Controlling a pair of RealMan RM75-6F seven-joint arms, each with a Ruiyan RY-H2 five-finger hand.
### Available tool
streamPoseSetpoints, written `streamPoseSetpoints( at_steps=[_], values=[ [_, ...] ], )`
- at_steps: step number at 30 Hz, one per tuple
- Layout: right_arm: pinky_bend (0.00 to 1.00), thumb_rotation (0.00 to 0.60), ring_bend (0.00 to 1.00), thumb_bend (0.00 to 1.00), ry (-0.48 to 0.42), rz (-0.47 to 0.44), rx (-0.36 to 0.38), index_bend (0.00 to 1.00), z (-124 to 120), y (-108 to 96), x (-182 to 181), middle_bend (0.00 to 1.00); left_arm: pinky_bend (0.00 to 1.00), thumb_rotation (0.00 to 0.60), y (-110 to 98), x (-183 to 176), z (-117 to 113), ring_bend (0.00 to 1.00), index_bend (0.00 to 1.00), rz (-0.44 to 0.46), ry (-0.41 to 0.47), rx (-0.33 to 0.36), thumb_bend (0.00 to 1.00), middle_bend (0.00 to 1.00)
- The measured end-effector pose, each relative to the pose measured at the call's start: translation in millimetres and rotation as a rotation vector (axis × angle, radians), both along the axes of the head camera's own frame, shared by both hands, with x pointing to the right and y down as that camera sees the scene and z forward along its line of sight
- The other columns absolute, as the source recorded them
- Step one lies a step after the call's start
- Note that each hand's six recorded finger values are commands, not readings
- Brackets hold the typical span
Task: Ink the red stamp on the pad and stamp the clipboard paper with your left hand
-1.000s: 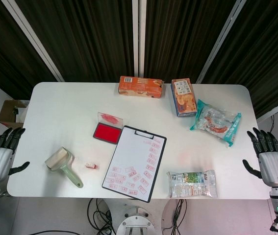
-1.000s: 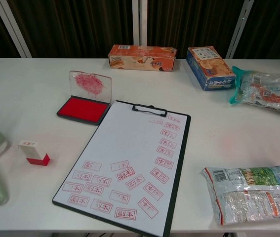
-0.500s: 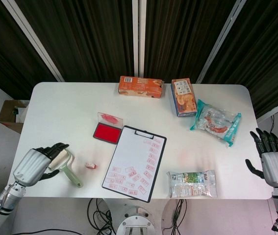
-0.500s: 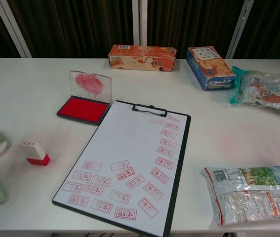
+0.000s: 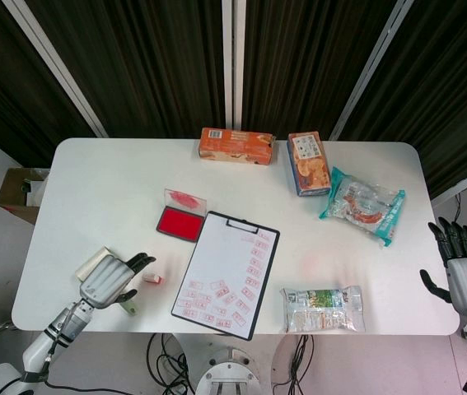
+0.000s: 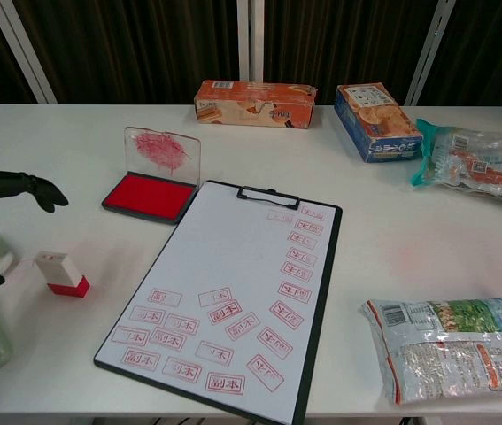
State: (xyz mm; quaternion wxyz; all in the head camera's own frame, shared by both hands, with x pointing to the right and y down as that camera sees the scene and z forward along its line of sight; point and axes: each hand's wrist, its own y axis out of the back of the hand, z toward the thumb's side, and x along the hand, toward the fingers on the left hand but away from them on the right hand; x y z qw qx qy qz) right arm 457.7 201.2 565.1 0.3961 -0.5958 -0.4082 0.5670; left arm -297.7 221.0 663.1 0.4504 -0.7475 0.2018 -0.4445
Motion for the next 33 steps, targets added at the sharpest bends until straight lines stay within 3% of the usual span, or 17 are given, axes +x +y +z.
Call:
streamPoseSetpoints(
  at_steps=[15,33],
  values=[
    [0.0,0.6,0.0,0.23,-0.003,0.016,-0.014,0.0,1,-2,3,0.0,1.0,0.6,6,3,31,0.89,0.31,0.018,-0.053,-0.042,0.18,0.34],
    [0.0,0.6,0.0,0.23,0.006,0.023,-0.031,0.0,1,-1,4,0.0,1.0,0.6,-1,16,37,0.91,0.43,0.045,-0.042,-0.03,0.26,0.45]
  ],
)
